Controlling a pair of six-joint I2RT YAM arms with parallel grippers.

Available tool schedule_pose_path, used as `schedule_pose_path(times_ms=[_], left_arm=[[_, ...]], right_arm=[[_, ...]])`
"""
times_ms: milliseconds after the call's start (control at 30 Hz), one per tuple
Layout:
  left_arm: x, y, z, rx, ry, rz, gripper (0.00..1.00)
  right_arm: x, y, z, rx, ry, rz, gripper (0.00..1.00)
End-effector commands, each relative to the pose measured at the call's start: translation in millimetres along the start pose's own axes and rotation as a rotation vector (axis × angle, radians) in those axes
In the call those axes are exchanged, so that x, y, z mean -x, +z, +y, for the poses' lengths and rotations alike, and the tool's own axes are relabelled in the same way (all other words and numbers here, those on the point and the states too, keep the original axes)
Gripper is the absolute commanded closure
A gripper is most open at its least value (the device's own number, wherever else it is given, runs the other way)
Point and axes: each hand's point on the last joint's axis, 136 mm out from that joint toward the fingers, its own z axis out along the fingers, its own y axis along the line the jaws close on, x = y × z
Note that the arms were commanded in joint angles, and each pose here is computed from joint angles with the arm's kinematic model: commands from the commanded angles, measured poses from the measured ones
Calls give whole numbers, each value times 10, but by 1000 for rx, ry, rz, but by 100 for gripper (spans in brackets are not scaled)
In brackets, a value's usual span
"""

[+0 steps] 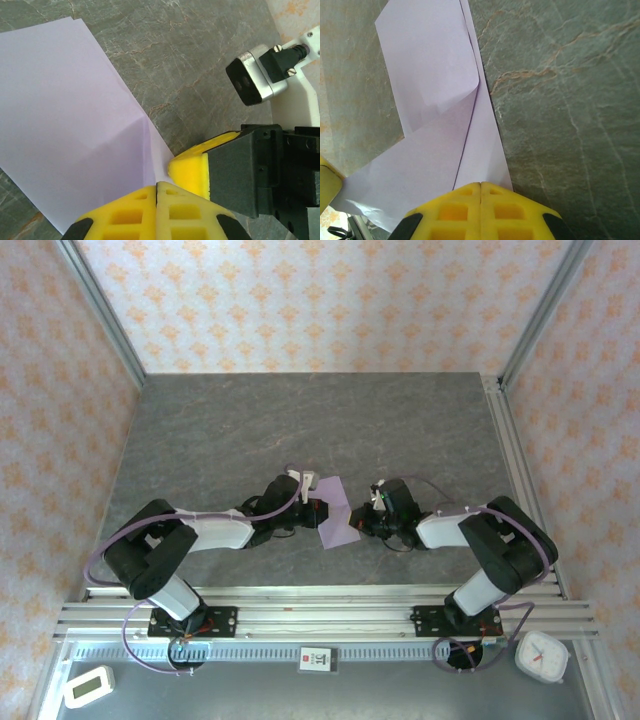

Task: Fold a paper plane with a square sheet of paper (pick it up from the middle)
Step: Fold the triangle a second time at the center of the table.

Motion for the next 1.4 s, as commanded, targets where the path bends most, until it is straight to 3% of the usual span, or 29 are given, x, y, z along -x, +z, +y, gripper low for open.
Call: schedule_pose_path(times_ms=[0, 367, 867, 1367], left_arm=[[68, 28, -24, -8, 6, -2, 100], [8, 95, -24, -24, 28, 16, 100], [7, 154, 357, 152, 35, -22, 100], [-71, 238, 399, 150, 38, 6, 100]], right_arm=[[-48, 25, -31, -1, -5, 7, 100], [-95, 68, -122, -21, 2, 21, 100], [-125, 81, -163, -29, 4, 29, 100], [-142, 98, -168, -27, 2, 38, 100]])
